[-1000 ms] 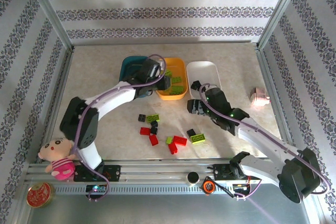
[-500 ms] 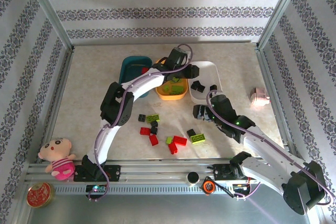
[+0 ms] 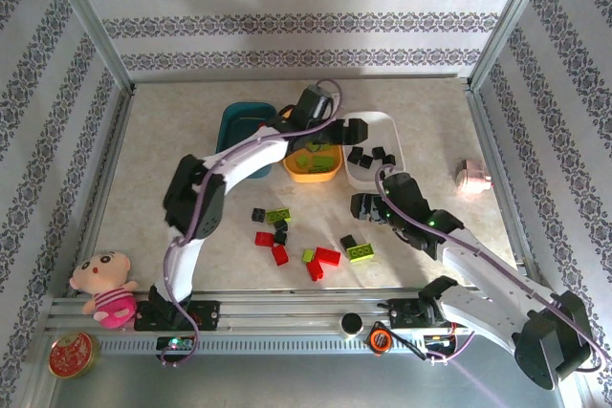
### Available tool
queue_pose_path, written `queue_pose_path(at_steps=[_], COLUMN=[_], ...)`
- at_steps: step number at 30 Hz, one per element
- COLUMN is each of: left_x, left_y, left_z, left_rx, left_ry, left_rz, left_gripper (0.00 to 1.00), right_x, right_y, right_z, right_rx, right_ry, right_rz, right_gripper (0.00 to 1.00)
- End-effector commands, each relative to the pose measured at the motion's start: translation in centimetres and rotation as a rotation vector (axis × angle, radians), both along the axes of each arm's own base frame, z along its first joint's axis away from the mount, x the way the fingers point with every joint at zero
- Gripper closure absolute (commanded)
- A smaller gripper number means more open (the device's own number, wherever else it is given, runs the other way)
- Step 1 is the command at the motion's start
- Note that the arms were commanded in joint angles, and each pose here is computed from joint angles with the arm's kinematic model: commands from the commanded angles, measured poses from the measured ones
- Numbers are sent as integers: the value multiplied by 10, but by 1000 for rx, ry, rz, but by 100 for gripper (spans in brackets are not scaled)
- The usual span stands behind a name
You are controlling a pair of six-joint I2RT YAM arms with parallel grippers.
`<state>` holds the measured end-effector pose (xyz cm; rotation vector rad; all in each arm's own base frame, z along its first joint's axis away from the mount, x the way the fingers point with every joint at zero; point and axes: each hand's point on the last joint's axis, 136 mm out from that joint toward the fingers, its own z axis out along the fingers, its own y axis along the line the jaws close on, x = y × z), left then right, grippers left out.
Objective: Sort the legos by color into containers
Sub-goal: Place the lego in the container, then pick up the lego from the bottom-center of the table.
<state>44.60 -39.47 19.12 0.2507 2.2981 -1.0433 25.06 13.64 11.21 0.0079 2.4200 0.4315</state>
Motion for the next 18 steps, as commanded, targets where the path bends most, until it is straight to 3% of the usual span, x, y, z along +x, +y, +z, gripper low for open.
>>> queue_pose_path(at_steps=[1, 7, 14, 18], left_x=[-7, -61, -144, -185], left_y=[38, 139, 226, 265], left_z=[62, 49, 17, -4], left_rx=[-121, -37, 129, 159], left_ry=[-136, -180, -184, -155], left_rz=[91, 302, 436, 511], left_gripper=[11, 0, 0, 0], right_x=[-3, -6, -20, -42], right_y=[25, 83, 151, 183], right_z=[5, -1, -26, -34], right_rx=[37, 59, 31, 9], right_ry=[17, 41, 135, 168], right_rz=[108, 280, 527, 663], right_gripper=[14, 17, 19, 22])
